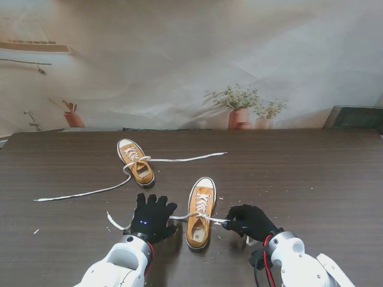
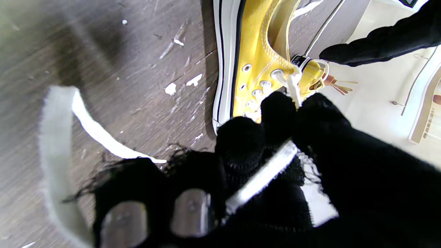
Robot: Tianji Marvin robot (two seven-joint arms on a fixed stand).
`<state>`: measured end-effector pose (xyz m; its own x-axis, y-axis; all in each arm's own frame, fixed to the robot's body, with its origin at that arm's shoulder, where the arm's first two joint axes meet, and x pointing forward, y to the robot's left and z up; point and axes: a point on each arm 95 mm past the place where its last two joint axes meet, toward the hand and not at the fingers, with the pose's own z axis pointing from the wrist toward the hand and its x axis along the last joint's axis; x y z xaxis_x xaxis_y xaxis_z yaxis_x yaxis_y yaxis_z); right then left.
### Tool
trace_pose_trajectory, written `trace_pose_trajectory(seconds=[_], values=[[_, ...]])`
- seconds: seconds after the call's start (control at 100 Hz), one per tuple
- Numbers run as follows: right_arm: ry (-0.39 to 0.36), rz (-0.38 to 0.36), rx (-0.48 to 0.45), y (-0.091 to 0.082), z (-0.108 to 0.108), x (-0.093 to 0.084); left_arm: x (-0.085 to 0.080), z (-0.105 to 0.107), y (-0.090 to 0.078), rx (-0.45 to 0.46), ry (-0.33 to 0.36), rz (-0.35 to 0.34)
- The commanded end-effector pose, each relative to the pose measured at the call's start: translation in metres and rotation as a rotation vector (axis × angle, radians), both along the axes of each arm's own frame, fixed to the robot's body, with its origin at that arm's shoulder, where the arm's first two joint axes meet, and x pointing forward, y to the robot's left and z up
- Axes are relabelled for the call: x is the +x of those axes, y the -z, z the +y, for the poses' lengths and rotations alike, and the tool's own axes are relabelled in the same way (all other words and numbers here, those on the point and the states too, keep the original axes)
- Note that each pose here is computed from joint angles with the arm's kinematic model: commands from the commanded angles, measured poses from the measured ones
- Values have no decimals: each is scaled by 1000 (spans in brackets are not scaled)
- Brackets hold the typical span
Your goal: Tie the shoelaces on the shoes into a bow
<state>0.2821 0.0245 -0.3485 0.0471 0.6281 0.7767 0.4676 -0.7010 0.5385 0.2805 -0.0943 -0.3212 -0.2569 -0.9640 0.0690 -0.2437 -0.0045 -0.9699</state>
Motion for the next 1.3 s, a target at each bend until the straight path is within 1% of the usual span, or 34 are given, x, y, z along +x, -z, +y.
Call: trace_pose_trajectory(seconds=[0.0,0.15,0.39,0.72,0.97,1.15,1.29], values=[[-15,5,-1,-1,2,-1,1,-1,0,4,2,-6],[-9,5,4,-1,1,-1,8,-7,12,35,8,-23],[-5,8,12,-1,1,-3,22,-16,31,44,-1,-33],[-18,7,37,-4,2,-7,36,-27,55,44,7,-4],[-26,14,42,-3,2,-6,41,-33,72,1,-9,-8],[-41,20,44,-3,3,-6,42,-35,80,-28,-10,9],[-45,25,45,-2,4,-5,43,-33,84,-69,1,34]])
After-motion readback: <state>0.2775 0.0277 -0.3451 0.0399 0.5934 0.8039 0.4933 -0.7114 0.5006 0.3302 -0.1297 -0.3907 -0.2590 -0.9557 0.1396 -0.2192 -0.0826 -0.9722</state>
